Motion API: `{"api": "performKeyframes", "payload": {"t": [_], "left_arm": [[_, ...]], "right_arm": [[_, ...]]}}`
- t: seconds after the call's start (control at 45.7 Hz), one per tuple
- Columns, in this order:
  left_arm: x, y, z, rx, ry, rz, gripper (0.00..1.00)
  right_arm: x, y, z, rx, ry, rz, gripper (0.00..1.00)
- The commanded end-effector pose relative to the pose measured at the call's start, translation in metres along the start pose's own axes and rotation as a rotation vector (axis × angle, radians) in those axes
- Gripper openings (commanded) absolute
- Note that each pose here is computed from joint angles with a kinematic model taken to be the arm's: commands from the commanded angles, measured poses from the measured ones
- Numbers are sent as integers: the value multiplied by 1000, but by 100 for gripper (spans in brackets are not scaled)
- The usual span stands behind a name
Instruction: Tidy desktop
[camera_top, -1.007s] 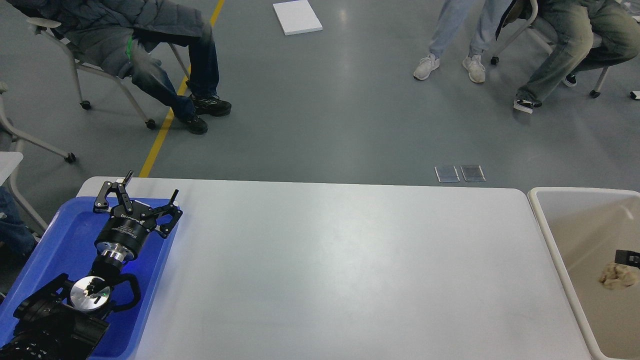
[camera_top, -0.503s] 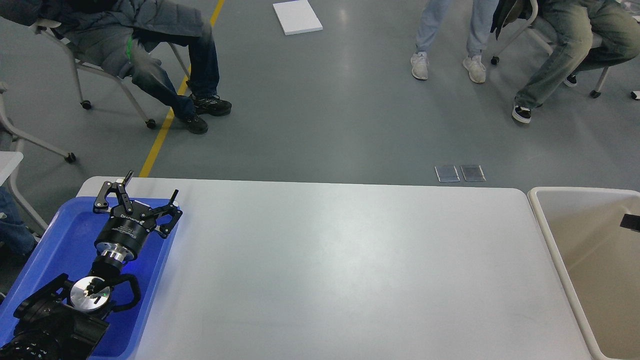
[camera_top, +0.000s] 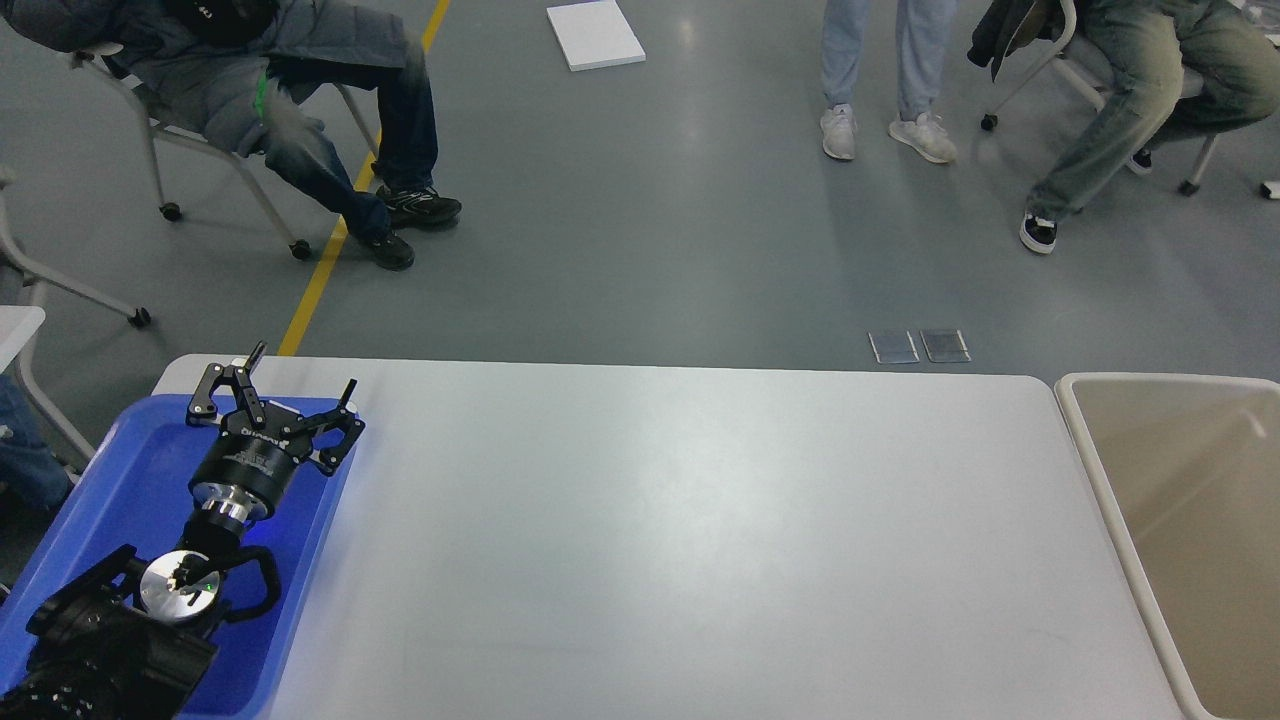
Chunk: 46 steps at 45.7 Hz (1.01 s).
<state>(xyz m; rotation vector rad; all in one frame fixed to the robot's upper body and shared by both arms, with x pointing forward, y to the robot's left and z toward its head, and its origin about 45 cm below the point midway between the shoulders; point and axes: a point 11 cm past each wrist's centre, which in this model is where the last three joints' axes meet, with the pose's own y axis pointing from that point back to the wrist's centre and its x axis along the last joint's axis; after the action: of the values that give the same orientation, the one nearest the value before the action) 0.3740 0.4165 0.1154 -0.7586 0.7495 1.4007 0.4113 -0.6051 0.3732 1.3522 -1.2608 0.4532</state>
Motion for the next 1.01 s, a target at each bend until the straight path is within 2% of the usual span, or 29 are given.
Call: {"api": "performKeyframes", "payload": {"t": [0.0,0.263,0.438,0.788,0.985], "left_arm": [[0,0,0,-1,1,0,100],[0,0,0,-1,1,0,100],[0,0,0,-1,1,0,100],[0,0,0,-1,1,0,100],[0,0,0,-1,0,1,100]], "right_arm": [[65,28,-53,241,-177,198,99],[141,71,-95,567,-554,509,99],[159,86,-94,661,-708,596,100],[126,75,-97,793,-955,486,100],[68,40,-95,802,-1185,365,100]]}}
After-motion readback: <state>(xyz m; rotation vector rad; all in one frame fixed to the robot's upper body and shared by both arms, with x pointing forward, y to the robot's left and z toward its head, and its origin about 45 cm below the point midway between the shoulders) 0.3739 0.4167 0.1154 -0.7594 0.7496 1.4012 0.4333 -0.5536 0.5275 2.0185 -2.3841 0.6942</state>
